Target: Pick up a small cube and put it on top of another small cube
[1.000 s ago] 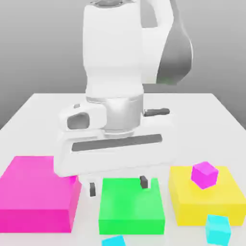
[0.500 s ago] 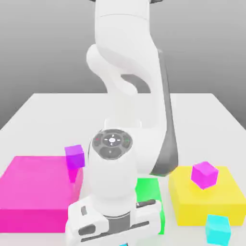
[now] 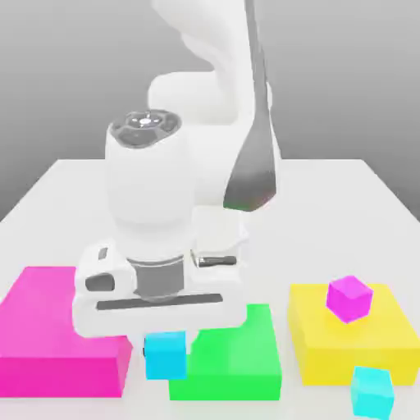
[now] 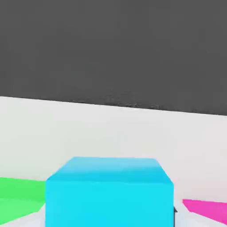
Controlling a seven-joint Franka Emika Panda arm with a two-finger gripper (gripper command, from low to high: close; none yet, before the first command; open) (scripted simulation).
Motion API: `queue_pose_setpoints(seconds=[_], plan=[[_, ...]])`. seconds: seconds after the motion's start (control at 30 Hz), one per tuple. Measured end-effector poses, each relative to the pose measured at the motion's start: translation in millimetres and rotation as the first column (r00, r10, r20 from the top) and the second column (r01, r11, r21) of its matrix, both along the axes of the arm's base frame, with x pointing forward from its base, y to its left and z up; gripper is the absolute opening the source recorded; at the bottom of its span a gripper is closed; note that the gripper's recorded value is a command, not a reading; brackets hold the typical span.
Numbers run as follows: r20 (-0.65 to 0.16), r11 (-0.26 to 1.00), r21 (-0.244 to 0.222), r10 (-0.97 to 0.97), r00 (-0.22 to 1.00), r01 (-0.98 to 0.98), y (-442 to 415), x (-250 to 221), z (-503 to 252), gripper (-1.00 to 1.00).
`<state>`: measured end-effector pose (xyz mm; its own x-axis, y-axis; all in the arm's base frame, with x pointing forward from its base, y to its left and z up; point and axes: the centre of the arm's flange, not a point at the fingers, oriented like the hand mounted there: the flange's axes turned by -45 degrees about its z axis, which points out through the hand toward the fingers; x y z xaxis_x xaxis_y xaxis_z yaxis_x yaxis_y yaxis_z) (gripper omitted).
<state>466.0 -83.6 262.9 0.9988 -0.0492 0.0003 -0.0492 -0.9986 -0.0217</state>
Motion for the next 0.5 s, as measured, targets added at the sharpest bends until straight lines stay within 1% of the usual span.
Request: queue_pose_setpoints(seconds=[0.23,0.37,0.5], plan=[[-0.004,0.961,0.005,-0.278,0.961,0.278,-32.5,-67.2,41.3,-1.0],[-0.006,0.902,0.002,-0.431,0.902,0.431,-45.9,-108.5,56.7,-1.0],[-0.005,0.819,-0.007,-0.574,0.819,0.574,-54.9,-150.3,65.9,-1.0]])
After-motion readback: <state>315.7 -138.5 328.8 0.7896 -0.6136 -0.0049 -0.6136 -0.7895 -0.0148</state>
